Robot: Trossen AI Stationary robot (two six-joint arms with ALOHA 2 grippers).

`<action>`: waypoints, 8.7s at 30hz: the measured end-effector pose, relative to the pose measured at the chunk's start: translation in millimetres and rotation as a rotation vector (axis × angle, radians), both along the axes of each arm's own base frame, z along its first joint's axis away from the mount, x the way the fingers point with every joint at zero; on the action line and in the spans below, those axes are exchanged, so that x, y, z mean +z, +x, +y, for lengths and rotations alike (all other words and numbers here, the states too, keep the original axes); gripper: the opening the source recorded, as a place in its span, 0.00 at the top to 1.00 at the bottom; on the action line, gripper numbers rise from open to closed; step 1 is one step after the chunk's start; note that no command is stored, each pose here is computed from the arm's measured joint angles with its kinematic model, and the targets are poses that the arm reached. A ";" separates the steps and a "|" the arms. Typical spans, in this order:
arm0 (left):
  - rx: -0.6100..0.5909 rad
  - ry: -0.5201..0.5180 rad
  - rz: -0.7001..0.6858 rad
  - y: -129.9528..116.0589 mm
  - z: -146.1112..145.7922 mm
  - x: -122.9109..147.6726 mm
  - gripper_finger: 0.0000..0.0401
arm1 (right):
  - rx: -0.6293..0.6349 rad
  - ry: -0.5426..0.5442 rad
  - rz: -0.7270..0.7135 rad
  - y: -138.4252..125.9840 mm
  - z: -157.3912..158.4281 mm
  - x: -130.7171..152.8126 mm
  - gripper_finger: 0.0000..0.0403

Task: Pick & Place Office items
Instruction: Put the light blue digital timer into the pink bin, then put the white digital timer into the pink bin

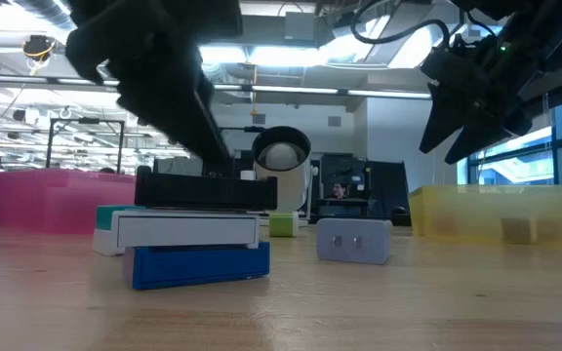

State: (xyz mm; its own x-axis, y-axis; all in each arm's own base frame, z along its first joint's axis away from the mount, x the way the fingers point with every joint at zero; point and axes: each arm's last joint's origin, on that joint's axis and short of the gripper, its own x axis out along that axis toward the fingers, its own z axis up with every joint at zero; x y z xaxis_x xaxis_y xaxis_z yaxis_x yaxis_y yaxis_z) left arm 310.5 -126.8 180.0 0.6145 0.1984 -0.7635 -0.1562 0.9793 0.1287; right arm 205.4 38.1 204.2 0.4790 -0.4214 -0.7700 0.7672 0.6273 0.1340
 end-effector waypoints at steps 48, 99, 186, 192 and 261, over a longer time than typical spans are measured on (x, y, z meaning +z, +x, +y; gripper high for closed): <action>0.423 -0.276 0.142 -9.5 1.2 -30.2 0.47 | 0.000 0.002 -0.007 0.6 0.2 0.3 0.21; 1.009 0.068 0.083 -105.3 167.5 -13.1 0.60 | 0.000 0.007 -0.024 2.0 0.6 1.0 0.21; 0.200 -0.312 -0.018 7.2 -26.0 -13.8 0.29 | 0.000 0.011 -0.040 3.3 0.8 1.6 0.21; 0.286 -0.289 0.076 -2.5 -21.0 -19.8 0.29 | 0.000 0.011 -0.042 3.4 0.9 1.7 0.21; 0.323 -0.222 -0.097 -27.8 -3.5 8.1 0.59 | 0.000 0.013 -0.047 3.9 1.0 1.9 0.21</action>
State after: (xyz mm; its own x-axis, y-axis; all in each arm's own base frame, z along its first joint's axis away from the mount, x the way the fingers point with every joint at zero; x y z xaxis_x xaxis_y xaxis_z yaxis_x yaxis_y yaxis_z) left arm 282.7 -130.3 188.0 0.6190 0.2304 -0.7508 -0.4619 0.8800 -0.1108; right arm 209.3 39.1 206.1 0.5144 -0.4120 -0.7520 0.7601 0.6251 0.1775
